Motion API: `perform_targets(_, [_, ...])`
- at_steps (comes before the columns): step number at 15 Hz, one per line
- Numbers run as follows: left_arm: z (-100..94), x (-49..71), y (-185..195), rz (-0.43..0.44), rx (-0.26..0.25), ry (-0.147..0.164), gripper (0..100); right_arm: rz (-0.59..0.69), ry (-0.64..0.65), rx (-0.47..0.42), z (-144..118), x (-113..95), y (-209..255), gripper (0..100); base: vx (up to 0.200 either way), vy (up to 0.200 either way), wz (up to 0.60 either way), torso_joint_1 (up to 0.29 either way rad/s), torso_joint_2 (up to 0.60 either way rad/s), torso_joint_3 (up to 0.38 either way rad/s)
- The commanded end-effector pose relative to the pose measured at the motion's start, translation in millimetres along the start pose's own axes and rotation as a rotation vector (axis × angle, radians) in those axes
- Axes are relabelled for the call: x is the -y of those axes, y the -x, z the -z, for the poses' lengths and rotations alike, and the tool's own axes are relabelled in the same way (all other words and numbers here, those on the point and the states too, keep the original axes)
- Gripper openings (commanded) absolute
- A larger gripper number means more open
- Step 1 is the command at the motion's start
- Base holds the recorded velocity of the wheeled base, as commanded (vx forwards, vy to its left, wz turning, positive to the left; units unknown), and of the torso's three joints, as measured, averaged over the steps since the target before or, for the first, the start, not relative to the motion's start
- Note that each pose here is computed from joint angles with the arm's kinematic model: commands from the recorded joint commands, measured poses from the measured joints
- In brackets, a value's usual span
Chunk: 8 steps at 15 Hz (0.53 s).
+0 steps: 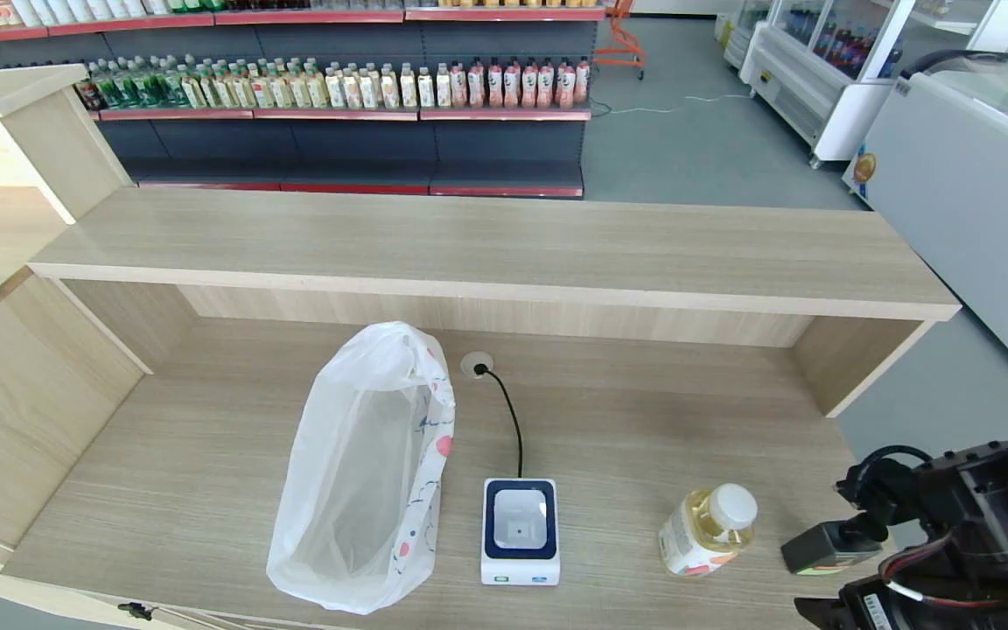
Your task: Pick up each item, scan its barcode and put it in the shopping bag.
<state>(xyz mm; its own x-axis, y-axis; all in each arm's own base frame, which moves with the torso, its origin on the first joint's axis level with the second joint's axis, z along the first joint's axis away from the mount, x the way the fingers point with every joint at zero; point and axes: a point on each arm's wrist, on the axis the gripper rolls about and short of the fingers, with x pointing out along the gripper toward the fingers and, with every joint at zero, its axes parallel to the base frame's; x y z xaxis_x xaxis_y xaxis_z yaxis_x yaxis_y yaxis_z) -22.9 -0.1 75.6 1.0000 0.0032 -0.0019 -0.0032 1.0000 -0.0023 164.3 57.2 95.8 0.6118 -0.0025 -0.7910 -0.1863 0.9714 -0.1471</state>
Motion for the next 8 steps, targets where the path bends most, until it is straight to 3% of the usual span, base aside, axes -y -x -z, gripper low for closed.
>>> perform_targets(1, [0.0,0.0,0.0,-0.001,0.0,0.001,100,-0.007,0.044,-0.066,0.8,-19.3,-32.9,100,0.0,0.0,0.0,0.0,0.0,0.0])
perform_targets(3, [0.0,0.0,0.0,-0.001,0.0,0.001,100,-0.034,0.012,-0.035,-2.4,-41.0,-45.8,100,0.0,0.0,0.0,0.0,0.0,0.0])
perform_targets(8, [0.0,0.0,0.0,0.0,0.0,0.001,100,-0.054,0.015,0.088,-14.2,-65.3,-73.3,100,0.0,0.0,0.0,0.0,0.0,0.0])
